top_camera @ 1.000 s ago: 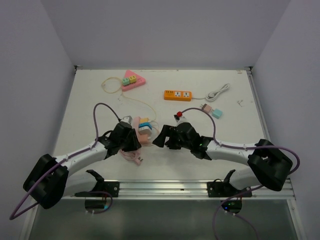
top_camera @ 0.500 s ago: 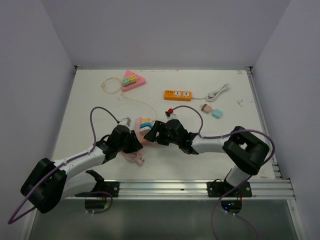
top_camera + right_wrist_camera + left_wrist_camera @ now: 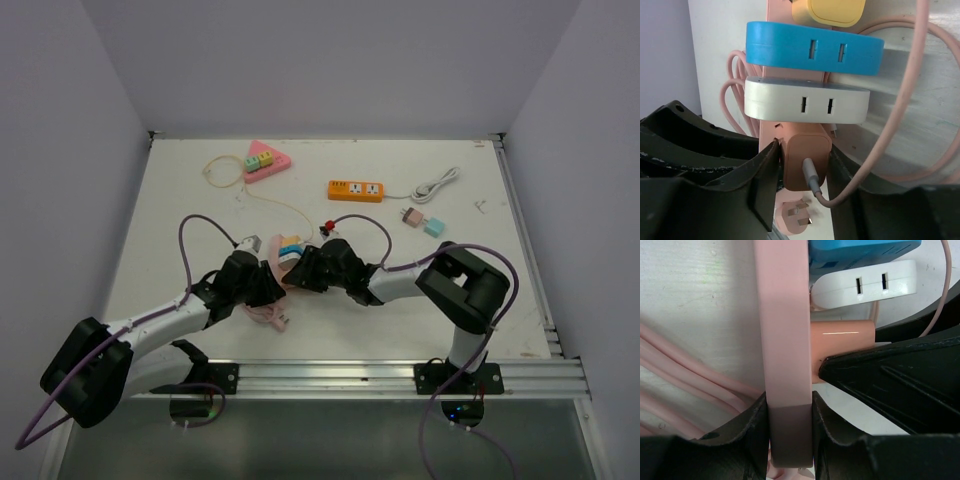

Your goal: Pull the plug off the socket

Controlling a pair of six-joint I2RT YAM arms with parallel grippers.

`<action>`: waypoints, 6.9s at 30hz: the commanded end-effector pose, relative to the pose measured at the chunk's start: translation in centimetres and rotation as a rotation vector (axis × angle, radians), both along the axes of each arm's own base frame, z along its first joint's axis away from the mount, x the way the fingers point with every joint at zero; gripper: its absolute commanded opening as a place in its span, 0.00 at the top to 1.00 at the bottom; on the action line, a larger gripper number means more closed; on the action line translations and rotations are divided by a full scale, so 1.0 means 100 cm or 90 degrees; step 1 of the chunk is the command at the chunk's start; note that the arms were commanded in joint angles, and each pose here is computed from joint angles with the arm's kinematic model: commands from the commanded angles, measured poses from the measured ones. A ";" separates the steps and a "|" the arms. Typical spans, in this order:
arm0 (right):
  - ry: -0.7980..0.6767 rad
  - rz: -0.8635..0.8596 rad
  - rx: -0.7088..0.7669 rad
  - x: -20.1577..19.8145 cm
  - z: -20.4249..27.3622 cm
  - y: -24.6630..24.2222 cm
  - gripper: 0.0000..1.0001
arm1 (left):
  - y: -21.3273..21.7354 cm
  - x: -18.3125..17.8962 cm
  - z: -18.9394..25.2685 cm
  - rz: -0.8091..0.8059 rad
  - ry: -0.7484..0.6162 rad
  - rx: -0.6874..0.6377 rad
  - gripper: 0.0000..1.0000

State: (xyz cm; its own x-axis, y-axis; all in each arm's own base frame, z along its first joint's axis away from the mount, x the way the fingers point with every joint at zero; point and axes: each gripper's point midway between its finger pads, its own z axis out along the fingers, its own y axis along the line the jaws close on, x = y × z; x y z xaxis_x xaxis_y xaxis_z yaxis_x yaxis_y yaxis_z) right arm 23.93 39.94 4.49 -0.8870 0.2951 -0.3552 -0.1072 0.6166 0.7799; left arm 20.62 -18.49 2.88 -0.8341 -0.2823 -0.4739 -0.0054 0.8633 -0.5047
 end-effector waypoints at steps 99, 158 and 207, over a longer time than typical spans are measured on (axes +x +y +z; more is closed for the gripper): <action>0.013 -0.318 -0.116 0.115 0.004 -0.298 0.76 | 0.021 -0.001 -0.003 0.074 0.033 0.058 1.00; -0.116 -0.096 0.045 0.027 0.103 -0.154 0.03 | -0.004 0.037 0.012 0.017 -0.010 0.055 1.00; -0.034 -0.058 0.069 0.029 0.050 -0.009 0.25 | -0.022 0.027 0.037 -0.020 -0.085 -0.066 1.00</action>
State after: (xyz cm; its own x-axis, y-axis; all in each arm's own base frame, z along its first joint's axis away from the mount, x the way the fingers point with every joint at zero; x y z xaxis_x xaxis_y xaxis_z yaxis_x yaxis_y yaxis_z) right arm 25.57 37.88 7.31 -0.8642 0.3632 -0.3481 -0.0681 0.6011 0.7963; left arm 22.07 -18.97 3.90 -0.8185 -0.2760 -0.5039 0.0219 0.8614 -0.5074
